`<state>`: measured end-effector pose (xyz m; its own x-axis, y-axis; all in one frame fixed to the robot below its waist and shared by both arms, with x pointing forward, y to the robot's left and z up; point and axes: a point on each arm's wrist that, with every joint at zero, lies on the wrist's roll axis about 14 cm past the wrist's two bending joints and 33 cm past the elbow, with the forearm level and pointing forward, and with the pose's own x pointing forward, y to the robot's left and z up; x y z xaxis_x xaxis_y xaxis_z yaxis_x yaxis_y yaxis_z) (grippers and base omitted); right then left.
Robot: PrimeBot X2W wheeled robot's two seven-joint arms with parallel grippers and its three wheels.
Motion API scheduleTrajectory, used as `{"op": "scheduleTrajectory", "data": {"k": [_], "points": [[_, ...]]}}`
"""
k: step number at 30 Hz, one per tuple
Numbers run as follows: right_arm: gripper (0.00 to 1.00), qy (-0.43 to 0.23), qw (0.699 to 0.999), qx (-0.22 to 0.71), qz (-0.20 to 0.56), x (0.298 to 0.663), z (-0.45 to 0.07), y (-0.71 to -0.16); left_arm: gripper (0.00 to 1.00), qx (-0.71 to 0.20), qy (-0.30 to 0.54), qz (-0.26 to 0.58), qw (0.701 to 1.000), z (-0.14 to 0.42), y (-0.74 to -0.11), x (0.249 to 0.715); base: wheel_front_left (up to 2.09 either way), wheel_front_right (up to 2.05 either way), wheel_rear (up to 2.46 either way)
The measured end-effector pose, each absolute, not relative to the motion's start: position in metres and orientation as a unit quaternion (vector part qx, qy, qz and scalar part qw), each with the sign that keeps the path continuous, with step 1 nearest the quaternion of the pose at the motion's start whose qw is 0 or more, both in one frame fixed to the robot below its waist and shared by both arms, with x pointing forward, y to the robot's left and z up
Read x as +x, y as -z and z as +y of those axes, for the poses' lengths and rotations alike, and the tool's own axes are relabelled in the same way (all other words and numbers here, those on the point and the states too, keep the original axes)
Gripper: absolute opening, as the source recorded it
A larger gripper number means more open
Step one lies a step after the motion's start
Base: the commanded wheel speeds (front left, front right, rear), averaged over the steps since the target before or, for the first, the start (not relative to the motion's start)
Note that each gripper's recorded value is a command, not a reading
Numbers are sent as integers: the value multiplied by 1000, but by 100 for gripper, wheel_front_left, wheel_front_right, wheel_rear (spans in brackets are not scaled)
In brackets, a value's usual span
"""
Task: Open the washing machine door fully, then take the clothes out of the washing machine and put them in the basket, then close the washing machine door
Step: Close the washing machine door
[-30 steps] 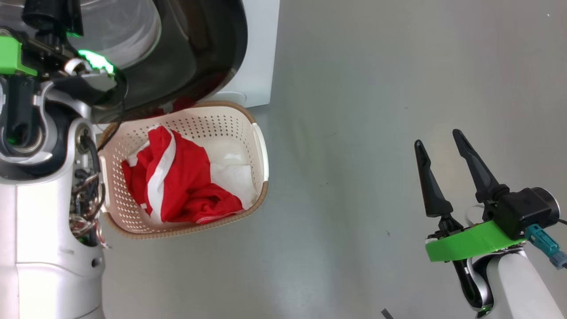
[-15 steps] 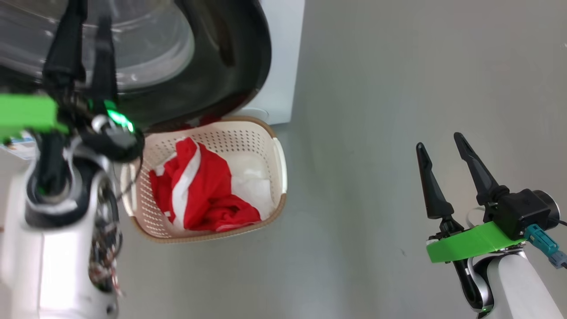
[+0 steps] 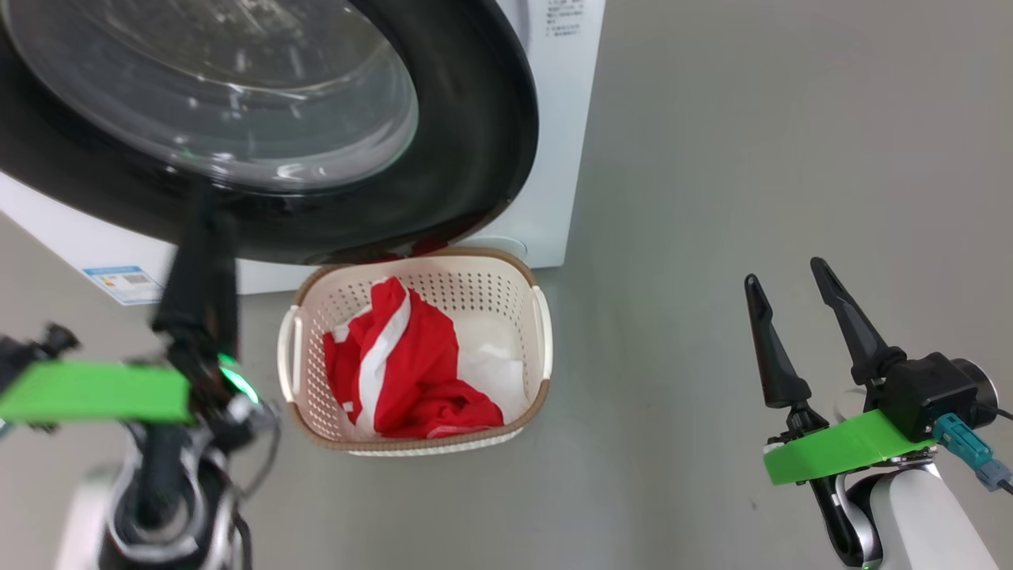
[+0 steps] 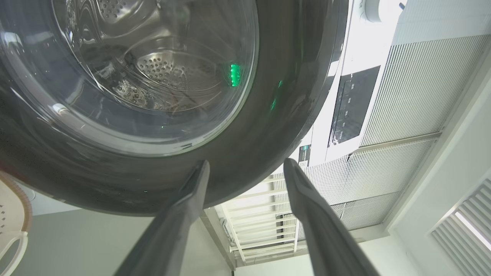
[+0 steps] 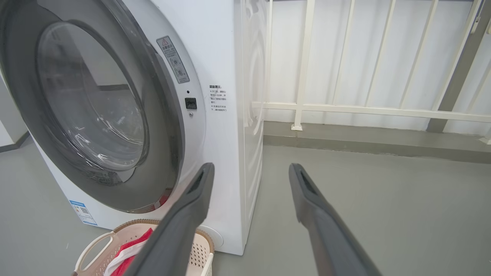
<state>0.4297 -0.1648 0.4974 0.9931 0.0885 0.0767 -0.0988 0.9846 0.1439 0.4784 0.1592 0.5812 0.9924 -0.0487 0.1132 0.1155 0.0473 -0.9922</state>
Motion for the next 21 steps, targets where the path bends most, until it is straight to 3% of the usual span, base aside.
{"op": "scheduleTrajectory", "data": {"k": [3, 10, 21], "points": [[100, -54, 995, 72, -42, 429, -161, -503, 100, -662, 59, -34, 746, 161, -579, 460, 0, 0, 0], [100, -62, 995, 65, -45, 418, -156, -507, 100, -519, 2, -67, 852, 188, -560, 426, 0, 0, 0], [100, -63, 994, 64, -63, 408, -155, -520, 100, -256, 25, -112, 960, 185, -574, 399, 0, 0, 0]]}}
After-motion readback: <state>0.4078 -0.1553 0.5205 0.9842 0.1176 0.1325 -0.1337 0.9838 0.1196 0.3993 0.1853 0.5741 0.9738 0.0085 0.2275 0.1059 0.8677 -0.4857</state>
